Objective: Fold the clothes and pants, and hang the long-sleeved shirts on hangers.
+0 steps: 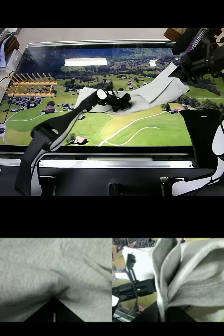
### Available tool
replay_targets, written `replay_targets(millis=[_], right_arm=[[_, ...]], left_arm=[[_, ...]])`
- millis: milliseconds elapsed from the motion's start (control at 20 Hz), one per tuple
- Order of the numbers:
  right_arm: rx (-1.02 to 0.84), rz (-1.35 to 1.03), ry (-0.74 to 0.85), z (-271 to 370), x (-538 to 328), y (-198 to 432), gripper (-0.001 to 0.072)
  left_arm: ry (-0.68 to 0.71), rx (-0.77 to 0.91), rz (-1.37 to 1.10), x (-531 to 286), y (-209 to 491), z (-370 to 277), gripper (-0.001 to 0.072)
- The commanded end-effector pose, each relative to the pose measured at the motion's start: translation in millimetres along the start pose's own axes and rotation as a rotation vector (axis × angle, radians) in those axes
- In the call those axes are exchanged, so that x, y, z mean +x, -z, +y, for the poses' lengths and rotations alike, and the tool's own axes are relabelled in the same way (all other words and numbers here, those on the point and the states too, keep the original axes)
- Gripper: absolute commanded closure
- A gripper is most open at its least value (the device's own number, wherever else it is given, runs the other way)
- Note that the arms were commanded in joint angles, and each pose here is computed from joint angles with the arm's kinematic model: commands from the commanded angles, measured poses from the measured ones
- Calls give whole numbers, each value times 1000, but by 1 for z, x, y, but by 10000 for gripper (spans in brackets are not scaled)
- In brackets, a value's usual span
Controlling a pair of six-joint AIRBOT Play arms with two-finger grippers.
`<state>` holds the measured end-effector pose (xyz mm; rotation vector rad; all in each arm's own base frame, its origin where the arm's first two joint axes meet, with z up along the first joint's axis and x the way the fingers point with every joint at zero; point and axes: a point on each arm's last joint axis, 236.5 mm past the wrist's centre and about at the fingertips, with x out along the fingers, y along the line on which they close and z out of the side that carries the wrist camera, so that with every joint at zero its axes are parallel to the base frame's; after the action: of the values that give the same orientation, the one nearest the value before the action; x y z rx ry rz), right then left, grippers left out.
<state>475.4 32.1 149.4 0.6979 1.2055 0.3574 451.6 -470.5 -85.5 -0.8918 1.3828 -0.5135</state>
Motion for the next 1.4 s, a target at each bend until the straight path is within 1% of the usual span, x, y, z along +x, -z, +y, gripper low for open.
replay_targets(millis=[0,150,250,400,550,650,850,950,1100,1200,1350], right_arm=[[-41,-7,4,9,-10,5,660],[-63,-33,-1,10,-11,-1,660],[-69,-70,-29,17,-11,-9,660],[-102,-76,-82,44,1,-9,660],[-184,-38,-117,87,34,8,660],[-236,-7,-142,116,60,22,660],[-300,67,-187,162,116,56,660],[-313,84,-207,180,142,69,660],[-306,119,-223,197,180,89,660],[-297,137,-229,204,203,100,660],[-282,124,-241,213,233,107,660]], left_arm=[[49,-84,37,29,28,-10,694],[64,-79,72,37,46,-19,694],[78,-48,122,32,56,-24,694],[104,30,123,-10,29,-35,695],[103,109,19,-95,-37,-43,695],[69,166,-93,-172,-85,-39,695],[-17,181,-305,-330,-145,-14,694],[-54,161,-394,-398,-158,4,694],[-101,116,-500,-477,-165,31,693],[-116,83,-549,-512,-167,47,693],[-136,74,-579,-535,-168,63,693]])
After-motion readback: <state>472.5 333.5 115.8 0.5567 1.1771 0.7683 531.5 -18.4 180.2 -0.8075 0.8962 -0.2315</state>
